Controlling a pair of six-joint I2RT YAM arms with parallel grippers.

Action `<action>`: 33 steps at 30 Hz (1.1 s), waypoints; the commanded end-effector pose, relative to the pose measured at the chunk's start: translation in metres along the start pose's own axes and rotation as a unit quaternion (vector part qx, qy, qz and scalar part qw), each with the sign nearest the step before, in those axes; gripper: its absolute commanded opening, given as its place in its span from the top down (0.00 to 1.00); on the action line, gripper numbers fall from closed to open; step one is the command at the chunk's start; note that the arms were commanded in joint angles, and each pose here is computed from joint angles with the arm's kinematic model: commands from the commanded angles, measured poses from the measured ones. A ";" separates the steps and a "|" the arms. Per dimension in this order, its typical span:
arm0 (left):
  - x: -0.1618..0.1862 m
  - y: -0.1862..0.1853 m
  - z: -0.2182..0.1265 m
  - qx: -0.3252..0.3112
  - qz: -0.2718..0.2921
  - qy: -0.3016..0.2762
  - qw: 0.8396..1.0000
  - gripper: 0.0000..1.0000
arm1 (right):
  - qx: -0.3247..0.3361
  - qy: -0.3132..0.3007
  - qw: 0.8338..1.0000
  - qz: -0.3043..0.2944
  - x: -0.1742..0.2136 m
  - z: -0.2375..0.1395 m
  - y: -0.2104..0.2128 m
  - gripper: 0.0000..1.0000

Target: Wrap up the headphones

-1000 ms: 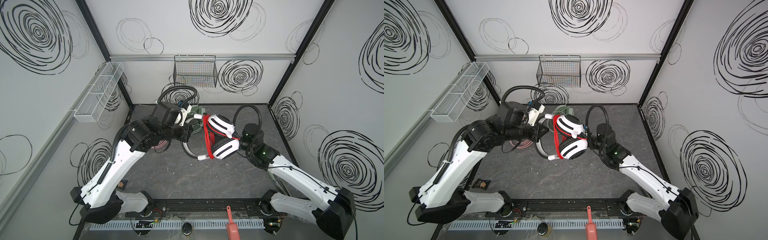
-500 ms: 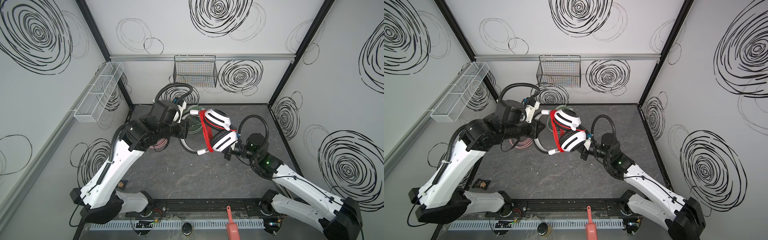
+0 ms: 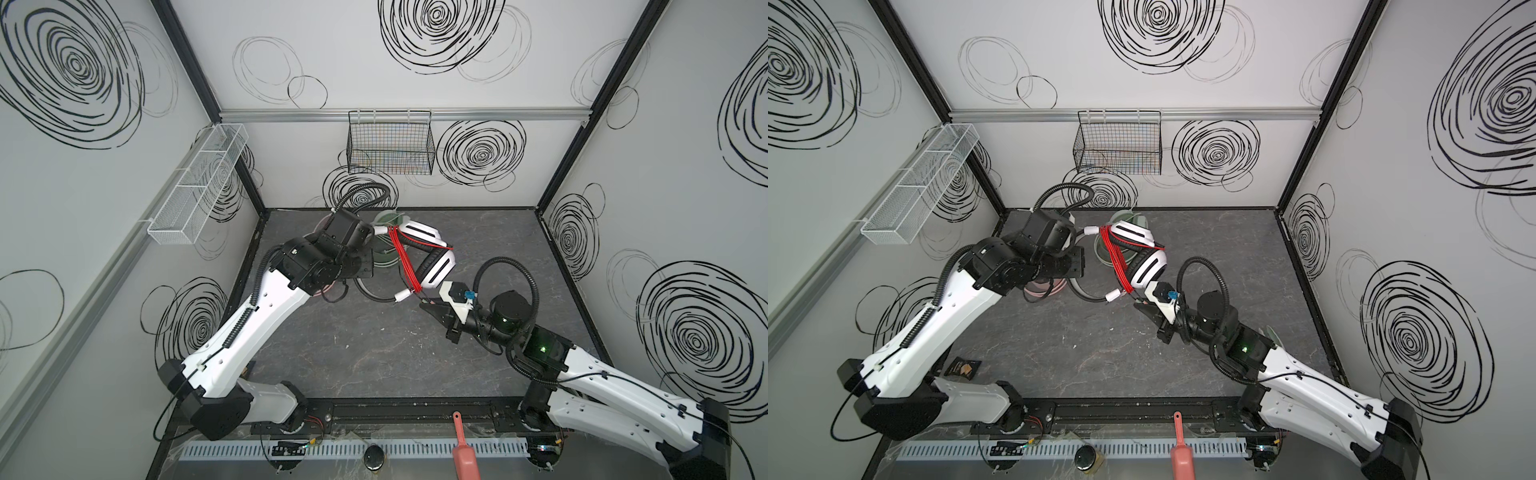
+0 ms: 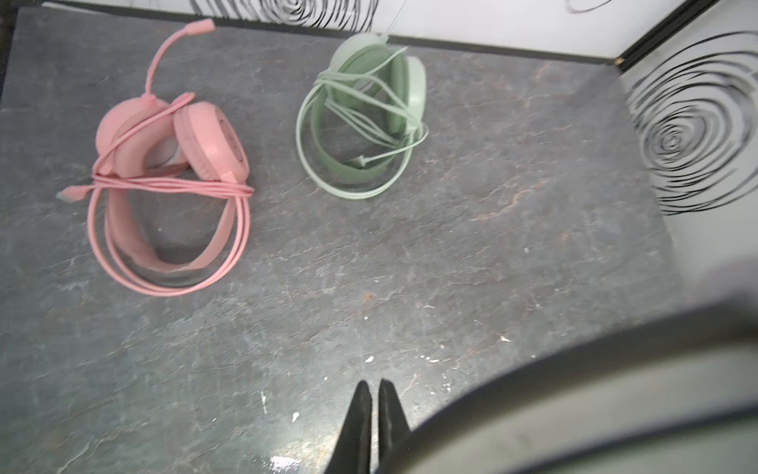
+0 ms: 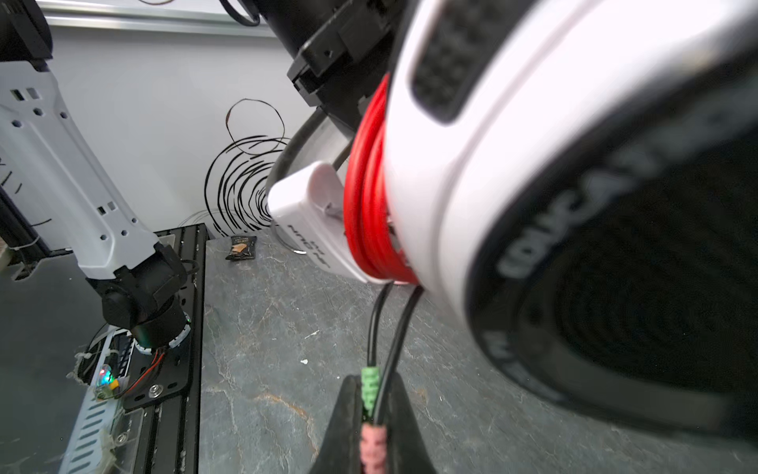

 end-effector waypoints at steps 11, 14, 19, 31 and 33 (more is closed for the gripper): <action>0.001 0.003 0.039 -0.019 -0.035 -0.045 0.998 1.00 | 0.043 0.105 0.993 -0.014 0.034 -0.009 -0.004 1.00; 0.015 -0.006 0.059 -0.016 -0.038 -0.036 0.999 1.00 | 0.044 0.131 0.990 -0.001 0.049 -0.009 -0.002 1.00; 0.029 -0.013 0.095 -0.041 -0.035 -0.027 0.998 1.00 | 0.065 0.166 0.983 0.051 0.075 -0.016 -0.001 1.00; 0.071 -0.037 0.177 -0.063 0.006 0.003 0.998 1.00 | 0.177 0.256 0.923 0.225 0.134 -0.034 -0.009 1.00; 0.076 -0.046 0.190 -0.061 0.011 0.011 0.998 1.00 | 0.231 0.263 0.905 0.243 0.139 -0.041 -0.020 1.00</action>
Point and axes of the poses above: each gripper's point midway between its finger pads, its own z axis out along the fingers, its own y axis along the line the jaws close on, x = y × z, the point moved 3 cm from there along -z, back along the fingers, and after that the axes turned 10 degrees about -z, right-handed, at the moved point
